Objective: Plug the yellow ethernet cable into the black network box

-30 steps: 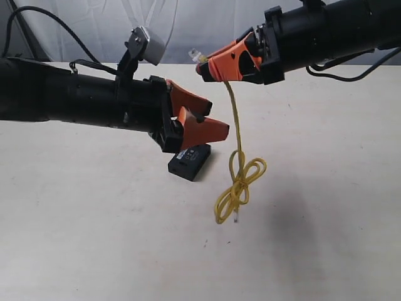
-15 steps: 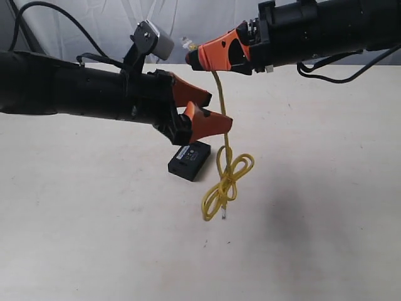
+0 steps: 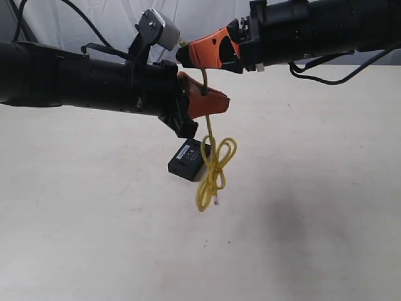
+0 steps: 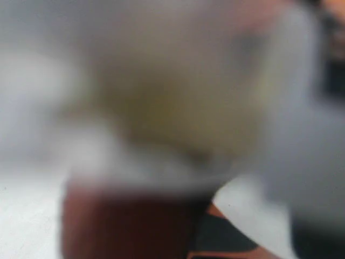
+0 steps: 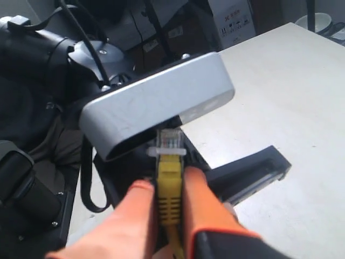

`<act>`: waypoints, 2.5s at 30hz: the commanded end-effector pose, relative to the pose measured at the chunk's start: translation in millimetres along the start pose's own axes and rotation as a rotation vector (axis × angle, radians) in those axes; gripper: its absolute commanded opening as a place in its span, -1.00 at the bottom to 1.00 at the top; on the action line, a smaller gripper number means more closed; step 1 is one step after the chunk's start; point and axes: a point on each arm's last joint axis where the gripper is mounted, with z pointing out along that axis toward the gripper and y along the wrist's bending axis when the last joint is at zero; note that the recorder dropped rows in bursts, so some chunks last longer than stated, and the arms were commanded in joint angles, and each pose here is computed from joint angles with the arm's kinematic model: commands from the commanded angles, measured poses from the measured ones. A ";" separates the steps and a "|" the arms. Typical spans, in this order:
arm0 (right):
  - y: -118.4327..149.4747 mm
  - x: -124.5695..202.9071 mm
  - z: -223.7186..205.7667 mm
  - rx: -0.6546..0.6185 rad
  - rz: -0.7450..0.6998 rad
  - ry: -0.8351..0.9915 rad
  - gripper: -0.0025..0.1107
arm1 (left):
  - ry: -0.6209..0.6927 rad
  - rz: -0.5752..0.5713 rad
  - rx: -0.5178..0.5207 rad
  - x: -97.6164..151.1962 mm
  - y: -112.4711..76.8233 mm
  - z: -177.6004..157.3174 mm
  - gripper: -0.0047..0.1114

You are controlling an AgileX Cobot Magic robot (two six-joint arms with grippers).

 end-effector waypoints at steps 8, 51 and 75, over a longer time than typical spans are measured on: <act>-6.5 4.0 -1.7 0.068 0.051 0.033 -0.46 | 0.093 -0.196 -0.183 -5.6 5.4 -13.5 -0.92; -12.3 23.2 24.3 0.347 0.149 0.009 -0.13 | 0.632 -0.492 -0.293 -21.2 -1.7 -9.1 -0.92; -23.8 23.2 6.9 0.343 0.200 -0.029 -0.97 | 0.708 -0.420 -0.338 -25.3 -3.3 -28.4 0.35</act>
